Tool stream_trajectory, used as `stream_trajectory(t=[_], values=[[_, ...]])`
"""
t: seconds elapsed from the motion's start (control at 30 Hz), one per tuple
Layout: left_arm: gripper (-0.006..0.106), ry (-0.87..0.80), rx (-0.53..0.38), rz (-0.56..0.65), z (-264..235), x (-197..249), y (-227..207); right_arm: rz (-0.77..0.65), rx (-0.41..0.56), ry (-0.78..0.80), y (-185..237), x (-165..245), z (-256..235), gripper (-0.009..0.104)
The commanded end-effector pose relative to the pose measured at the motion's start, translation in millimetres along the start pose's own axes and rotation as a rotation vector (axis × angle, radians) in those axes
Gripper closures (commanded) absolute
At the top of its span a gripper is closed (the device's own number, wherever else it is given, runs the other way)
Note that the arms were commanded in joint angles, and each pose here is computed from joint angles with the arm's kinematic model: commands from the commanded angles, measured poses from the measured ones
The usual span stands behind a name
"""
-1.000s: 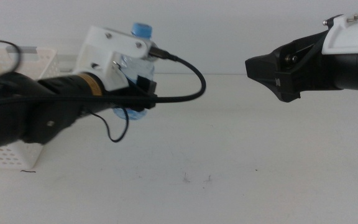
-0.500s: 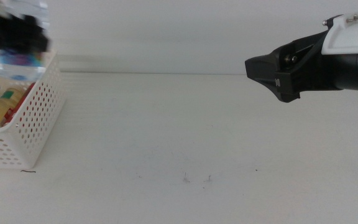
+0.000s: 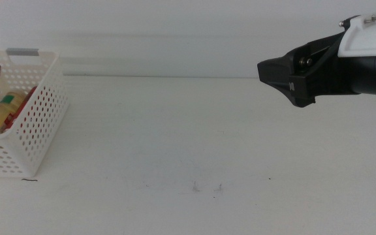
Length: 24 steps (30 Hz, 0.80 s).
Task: Use arms to grab the bottles and put them into the dustbin to the left of the table.
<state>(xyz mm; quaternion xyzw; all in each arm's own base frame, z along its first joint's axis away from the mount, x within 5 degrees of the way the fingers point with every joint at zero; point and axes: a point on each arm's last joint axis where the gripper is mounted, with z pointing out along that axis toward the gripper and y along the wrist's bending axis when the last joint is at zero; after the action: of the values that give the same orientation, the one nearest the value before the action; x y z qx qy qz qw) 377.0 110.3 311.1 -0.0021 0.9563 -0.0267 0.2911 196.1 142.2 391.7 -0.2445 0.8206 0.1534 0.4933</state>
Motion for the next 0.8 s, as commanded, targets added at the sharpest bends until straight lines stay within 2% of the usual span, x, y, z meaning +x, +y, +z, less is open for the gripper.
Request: stream_trajectory(t=[0.0, 0.2, 0.37, 0.47, 0.57, 0.67, 0.77], values=[[0.102, -0.037, -0.003, -0.007, 8, -6, 3, -0.009, 0.002, -0.019, 0, -3, -2, 0.005], [0.102, 0.075, 0.018, -0.020, 51, 6, 11, -0.009, 0.002, -0.019, 0, -3, -2, 0.005], [0.102, 0.113, 0.028, -0.027, 66, 11, 14, -0.009, 0.002, -0.019, 0, -3, -2, 0.005], [0.097, 0.130, 0.048, -0.023, 67, 12, 8, -0.009, 0.002, -0.019, 0, -3, -2, 0.005], [0.080, 0.126, 0.055, -0.030, 67, 11, 7, -0.009, 0.002, -0.019, 0, -3, -2, 0.005], [0.050, 0.135, 0.057, -0.028, 67, 12, 7, -0.009, 0.002, -0.019, 0, -3, -2, 0.005], [0.015, 0.166, 0.064, 0.005, 66, 15, 7, -0.009, 0.002, -0.019, 0, -3, -2, 0.005]])
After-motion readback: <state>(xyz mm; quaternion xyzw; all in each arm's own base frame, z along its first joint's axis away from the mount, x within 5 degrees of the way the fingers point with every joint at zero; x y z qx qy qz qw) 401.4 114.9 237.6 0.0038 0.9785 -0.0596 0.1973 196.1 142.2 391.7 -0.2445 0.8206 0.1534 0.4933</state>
